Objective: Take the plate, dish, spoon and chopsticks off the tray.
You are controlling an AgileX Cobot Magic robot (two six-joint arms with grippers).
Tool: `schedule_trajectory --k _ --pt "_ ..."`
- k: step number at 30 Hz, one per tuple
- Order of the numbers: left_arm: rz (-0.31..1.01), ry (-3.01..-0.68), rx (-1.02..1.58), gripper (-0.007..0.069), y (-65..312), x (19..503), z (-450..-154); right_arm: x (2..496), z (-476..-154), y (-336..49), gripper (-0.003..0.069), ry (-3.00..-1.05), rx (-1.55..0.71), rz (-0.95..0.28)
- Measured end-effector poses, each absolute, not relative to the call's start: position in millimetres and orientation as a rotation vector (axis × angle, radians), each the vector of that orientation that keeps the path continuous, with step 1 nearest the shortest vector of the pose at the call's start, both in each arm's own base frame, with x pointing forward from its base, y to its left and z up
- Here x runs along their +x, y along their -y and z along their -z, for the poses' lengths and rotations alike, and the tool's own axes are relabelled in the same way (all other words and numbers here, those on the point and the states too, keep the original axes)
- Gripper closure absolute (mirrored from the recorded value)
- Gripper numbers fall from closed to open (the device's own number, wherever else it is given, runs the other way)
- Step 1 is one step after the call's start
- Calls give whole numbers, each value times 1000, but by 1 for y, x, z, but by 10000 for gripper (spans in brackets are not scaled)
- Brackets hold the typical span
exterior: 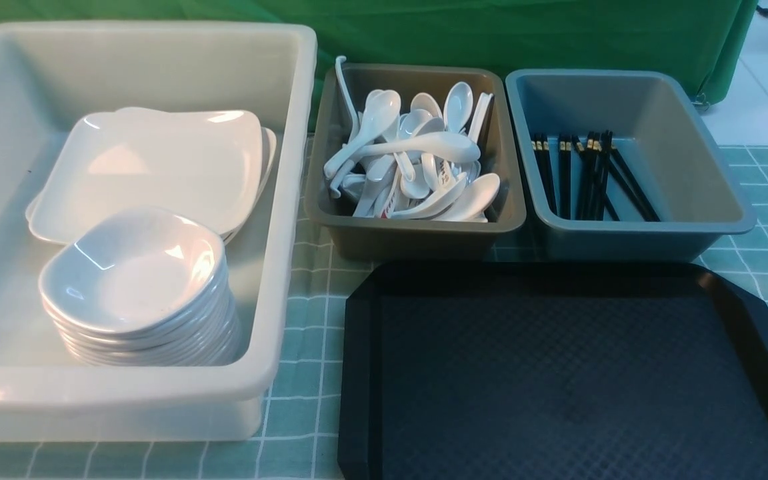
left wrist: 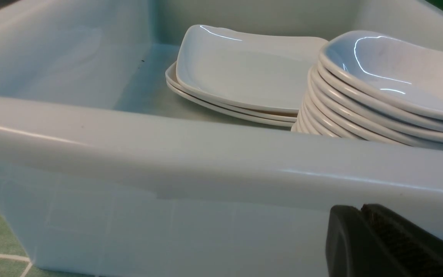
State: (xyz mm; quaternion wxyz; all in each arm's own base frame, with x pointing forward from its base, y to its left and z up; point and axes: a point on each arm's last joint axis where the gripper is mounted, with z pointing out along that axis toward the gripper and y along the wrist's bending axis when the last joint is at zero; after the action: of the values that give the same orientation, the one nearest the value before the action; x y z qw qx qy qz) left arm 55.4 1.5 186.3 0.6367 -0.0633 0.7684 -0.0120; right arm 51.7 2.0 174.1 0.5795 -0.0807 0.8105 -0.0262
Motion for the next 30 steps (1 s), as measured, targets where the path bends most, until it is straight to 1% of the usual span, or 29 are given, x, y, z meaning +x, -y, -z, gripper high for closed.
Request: schedule_trajectory --k 15,30 --pt "25 -1755 -142 614 -2 55 -186 52 -174 -2 419 -1895 -189 61" --pt "22 -1755 -138 614 -2 55 -186 52 -174 -2 418 -1895 -189 61"
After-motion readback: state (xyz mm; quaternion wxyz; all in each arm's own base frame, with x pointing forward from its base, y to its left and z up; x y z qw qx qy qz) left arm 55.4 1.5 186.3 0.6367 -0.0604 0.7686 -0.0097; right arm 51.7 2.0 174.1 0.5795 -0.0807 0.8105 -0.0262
